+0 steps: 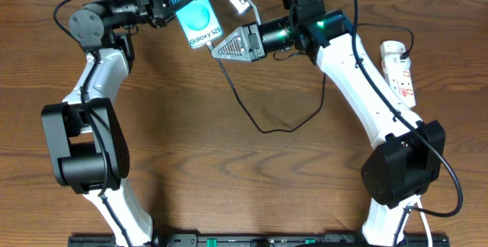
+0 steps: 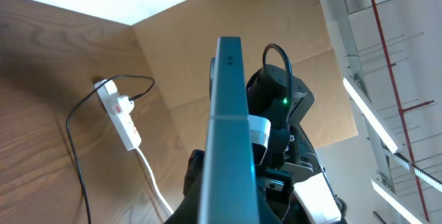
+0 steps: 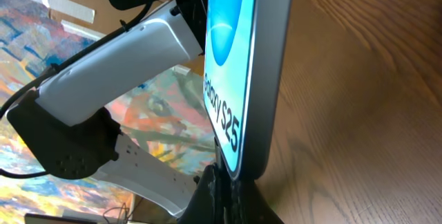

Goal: Plug charger to phone and switch on socket
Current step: 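Push the plug up into the phone's port with the right gripper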

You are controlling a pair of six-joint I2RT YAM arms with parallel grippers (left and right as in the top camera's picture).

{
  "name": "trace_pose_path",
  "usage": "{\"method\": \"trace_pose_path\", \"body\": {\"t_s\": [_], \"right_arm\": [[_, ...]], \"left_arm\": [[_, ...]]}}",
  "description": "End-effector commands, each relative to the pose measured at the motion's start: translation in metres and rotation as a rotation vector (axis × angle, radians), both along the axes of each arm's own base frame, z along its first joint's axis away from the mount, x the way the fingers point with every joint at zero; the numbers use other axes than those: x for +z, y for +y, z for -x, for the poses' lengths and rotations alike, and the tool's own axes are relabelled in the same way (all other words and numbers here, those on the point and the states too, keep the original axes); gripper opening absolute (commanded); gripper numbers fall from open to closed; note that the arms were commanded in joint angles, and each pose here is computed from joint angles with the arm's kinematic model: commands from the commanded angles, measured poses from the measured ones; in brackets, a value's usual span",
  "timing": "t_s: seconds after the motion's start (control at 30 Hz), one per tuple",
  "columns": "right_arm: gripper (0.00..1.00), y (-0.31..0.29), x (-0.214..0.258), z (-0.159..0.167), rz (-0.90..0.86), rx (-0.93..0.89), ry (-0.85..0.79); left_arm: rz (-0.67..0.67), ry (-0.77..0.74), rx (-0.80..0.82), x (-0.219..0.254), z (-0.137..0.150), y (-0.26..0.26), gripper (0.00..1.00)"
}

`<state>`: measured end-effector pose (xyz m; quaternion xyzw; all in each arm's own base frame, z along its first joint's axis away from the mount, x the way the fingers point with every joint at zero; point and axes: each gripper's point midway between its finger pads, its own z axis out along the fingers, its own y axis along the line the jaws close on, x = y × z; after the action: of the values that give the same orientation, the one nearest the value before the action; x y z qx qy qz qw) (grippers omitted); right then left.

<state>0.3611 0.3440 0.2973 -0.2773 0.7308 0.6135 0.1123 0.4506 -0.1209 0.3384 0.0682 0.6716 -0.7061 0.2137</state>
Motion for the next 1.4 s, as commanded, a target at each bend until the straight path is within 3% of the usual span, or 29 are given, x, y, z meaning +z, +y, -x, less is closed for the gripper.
{"method": "trace_pose_path", "body": {"t_s": [0.0, 1.2, 1.37], "right_arm": [[0.01, -0.0072, 0.0018, -0.0142, 0.007, -0.048, -0.033], [0.01, -0.0069, 0.0009, -0.0191, 0.018, -0.072, -0.034], [0.07, -0.0057, 0.0008, -0.0180, 0.018, -0.069, -0.033]], "left_arm": [[-0.056, -0.071, -0.084, 0.0170, 0.0249, -0.0213, 0.08], [-0.056, -0.072, -0.085, 0.0169, 0.0251, -0.0218, 0.07], [-0.056, -0.072, -0.085, 0.0169, 0.0251, -0.0218, 0.07]]}}
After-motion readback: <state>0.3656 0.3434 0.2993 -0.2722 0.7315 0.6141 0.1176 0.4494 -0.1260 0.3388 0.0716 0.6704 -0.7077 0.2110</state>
